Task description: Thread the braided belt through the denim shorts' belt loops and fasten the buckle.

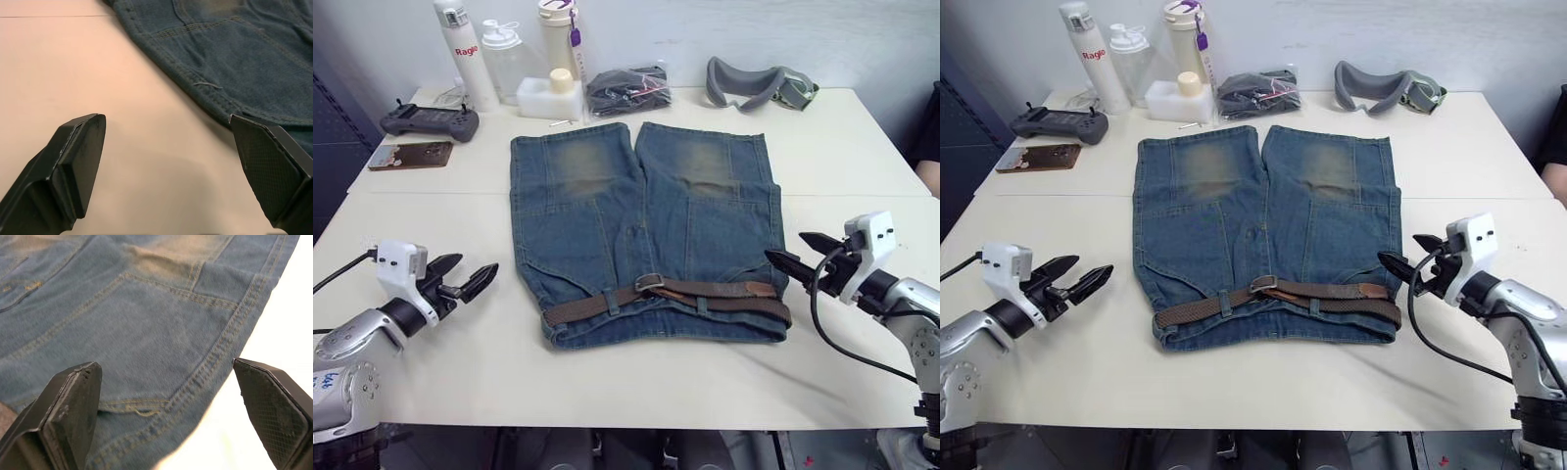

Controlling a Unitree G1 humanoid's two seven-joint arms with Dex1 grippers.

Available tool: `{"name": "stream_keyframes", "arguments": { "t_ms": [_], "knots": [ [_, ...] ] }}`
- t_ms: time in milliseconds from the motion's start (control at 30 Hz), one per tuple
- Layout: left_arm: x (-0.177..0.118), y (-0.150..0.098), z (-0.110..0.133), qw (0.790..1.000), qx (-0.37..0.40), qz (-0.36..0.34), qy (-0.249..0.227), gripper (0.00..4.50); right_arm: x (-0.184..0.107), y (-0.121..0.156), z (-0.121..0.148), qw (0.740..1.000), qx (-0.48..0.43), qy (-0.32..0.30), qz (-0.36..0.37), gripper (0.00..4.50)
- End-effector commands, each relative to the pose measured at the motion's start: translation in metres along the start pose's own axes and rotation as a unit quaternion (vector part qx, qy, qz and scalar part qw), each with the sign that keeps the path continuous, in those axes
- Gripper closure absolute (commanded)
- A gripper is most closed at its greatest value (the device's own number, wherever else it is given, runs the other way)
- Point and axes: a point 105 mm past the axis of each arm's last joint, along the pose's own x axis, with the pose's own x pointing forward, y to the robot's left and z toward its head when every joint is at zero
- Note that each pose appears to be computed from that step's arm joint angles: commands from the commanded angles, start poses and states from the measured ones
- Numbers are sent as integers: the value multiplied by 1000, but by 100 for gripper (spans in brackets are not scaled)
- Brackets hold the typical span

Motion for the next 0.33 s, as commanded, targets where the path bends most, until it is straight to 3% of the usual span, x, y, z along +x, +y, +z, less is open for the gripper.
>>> {"name": "stream_keyframes", "arguments": {
  "t_ms": [33,333],
  "knots": [
    [-8,-1,16,999,13,13,-28,9,1,3,6,1000,-11,-8,6,0],
    [-9,-4,12,999,12,8,-29,9,6,-4,0,999,-35,9,3,0]
  ]
}}
